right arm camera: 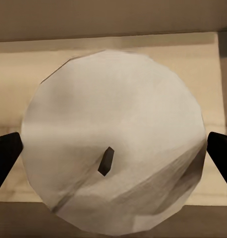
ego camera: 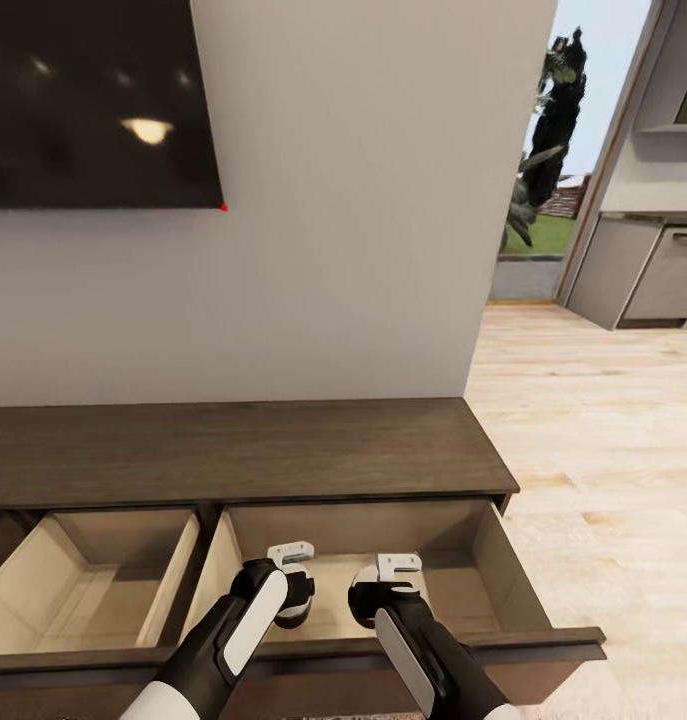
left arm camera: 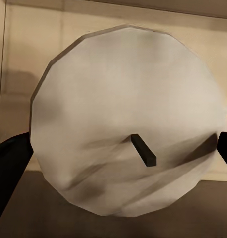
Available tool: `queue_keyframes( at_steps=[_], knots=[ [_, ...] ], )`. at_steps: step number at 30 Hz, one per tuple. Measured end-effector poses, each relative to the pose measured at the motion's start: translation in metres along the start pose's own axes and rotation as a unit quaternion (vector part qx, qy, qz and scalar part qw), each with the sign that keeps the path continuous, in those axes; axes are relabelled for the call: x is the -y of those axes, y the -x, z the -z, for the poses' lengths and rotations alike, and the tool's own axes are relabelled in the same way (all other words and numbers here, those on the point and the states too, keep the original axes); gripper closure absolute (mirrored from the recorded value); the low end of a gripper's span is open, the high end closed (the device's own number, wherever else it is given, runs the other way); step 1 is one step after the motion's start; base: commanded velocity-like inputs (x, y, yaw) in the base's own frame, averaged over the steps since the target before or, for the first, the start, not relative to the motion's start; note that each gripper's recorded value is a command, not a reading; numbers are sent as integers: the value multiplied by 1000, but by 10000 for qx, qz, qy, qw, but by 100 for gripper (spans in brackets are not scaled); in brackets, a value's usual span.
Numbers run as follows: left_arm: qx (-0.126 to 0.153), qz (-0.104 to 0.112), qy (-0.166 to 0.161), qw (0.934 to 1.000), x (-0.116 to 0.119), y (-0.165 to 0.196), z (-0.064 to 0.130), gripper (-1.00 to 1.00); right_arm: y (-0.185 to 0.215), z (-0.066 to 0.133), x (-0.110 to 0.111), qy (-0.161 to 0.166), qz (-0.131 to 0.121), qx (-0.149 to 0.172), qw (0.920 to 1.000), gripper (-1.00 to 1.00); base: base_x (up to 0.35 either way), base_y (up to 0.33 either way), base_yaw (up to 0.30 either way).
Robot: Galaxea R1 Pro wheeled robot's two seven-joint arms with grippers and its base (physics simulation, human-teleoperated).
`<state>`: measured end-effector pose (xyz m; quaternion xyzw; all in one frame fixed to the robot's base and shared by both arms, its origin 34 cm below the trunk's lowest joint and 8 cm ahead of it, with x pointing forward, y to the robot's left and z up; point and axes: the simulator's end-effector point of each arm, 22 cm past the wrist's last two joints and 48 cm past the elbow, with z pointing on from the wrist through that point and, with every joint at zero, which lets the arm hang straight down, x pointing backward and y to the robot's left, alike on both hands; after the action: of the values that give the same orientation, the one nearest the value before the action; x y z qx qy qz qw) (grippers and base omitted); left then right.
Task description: Place each of the two pumpkins and all three candles from the living room inside a cabinet in the living room (use any cabinet), then make sure every cabinet is closed, and position the cauldron so it is next to a table in the living room.
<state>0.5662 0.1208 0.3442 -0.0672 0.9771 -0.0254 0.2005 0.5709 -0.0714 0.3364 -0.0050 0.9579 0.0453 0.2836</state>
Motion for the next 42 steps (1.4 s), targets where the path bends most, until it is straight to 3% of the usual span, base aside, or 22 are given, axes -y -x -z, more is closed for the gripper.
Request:
queue_keyframes(
  at_steps=[8, 40, 41, 42],
  knots=[
    [-97, 4, 15, 10000, -1, -7, -8, 100, -9, -7, 1, -4, -9, -102, 9999, 100, 0, 0, 0],
    [-95, 25, 10, 10000, -2, -6, -8, 100, -9, -7, 1, -1, -10, -101, 9999, 100, 11, 0, 0],
    [-95, 26, 10, 10000, -2, -6, -8, 100, -9, -7, 1, -4, -10, -103, 9999, -100, 0, 0, 0],
    [-95, 25, 11, 10000, -2, -6, -8, 100, -9, -7, 1, -6, -9, -101, 9999, -100, 0, 0, 0]
  ],
)
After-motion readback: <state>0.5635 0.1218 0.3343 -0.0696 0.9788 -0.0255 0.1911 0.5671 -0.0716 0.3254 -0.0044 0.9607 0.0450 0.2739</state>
